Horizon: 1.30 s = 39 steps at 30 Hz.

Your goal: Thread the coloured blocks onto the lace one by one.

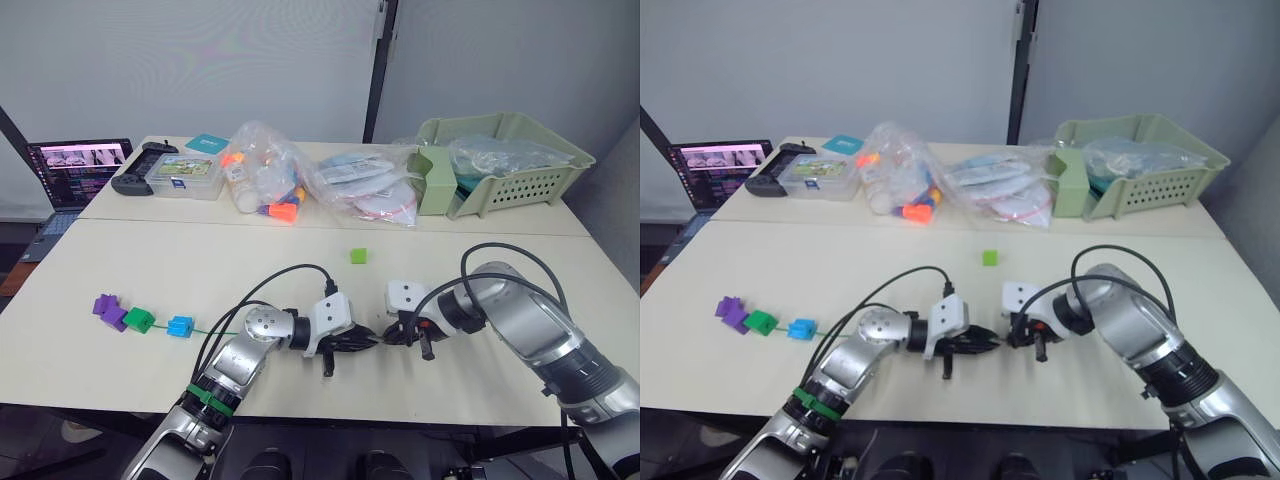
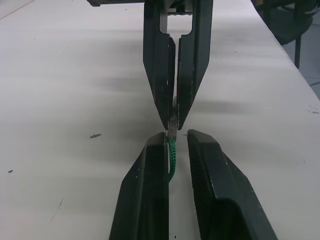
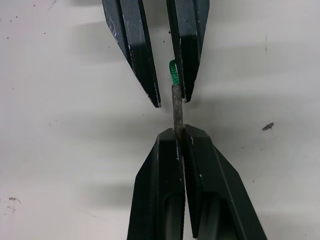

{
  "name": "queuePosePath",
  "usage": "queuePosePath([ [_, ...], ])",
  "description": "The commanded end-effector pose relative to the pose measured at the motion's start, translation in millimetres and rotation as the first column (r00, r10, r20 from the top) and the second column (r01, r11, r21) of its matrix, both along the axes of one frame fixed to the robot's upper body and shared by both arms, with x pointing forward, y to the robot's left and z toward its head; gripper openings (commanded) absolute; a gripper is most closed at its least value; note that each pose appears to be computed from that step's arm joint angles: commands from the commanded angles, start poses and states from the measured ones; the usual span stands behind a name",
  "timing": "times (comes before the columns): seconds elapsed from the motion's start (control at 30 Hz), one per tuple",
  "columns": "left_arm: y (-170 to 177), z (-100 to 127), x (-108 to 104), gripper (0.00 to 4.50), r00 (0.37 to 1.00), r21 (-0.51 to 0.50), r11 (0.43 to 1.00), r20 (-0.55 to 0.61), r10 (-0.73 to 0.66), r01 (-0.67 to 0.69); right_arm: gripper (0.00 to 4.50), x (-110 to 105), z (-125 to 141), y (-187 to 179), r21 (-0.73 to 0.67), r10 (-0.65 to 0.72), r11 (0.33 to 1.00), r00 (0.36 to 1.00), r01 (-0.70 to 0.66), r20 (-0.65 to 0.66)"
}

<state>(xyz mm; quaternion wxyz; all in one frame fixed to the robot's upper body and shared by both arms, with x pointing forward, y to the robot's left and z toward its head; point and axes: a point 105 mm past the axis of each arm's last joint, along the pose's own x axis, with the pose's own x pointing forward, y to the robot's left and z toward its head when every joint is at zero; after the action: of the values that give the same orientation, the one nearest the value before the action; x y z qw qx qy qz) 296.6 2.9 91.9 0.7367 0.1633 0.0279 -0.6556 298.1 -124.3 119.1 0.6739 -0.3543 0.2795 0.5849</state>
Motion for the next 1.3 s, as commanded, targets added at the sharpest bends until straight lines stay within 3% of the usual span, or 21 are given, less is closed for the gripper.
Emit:
queuePosePath([
  [0.03, -4, 8, -1, 0.66, 0.999, -0.015, 1.0, 0.027, -0.019, 0.019, 0.0, 0, 10, 0, 0.022, 0.008, 1.0, 0.999, -0.009, 0.032],
  [0.17, -5, 7, -1, 0.66, 0.999, -0.017, 1.0, 0.022, -0.024, 0.025, 0.0, -1, 10, 1, 0.023, 0.009, 1.0, 0.999, -0.01, 0.032],
  [0.27, -7, 7, -3, 0.03, 0.999, -0.02, 0.999, 0.013, -0.032, 0.032, 0.0, -1, 10, 2, 0.025, 0.011, 1.0, 0.999, -0.011, 0.032],
  [0.63, -10, 5, -4, 0.03, 0.999, -0.022, 0.999, 0.002, -0.04, 0.04, 0.0, -6, 13, 5, 0.044, 0.018, 0.999, 1.0, -0.018, 0.012],
  [0.93, 10, 9, 5, 0.0, 1.0, -0.008, 1.0, 0.014, -0.001, 0.002, 3.0, -11, 41, -18, 0.125, -0.04, 0.991, 0.999, 0.036, 0.029],
  [1.07, 23, 12, 10, 0.0, 0.999, -0.001, 1.0, 0.023, 0.029, -0.029, 4.4, -8, 61, -21, 0.287, -0.132, 0.95, 0.991, 0.121, 0.02],
  [1.13, 27, 13, 11, 0.0, 0.999, 0.003, 0.999, 0.024, 0.037, -0.037, 4.45, -6, 63, -21, 0.323, -0.168, 0.935, 0.985, 0.148, 0.034],
  [1.3, 46, 12, 9, 0.0, 0.997, 0.015, 0.997, 0.017, 0.077, -0.078, 4.45, 34, 72, -24, 0.592, -0.464, 0.75, 0.873, 0.296, 0.151],
])
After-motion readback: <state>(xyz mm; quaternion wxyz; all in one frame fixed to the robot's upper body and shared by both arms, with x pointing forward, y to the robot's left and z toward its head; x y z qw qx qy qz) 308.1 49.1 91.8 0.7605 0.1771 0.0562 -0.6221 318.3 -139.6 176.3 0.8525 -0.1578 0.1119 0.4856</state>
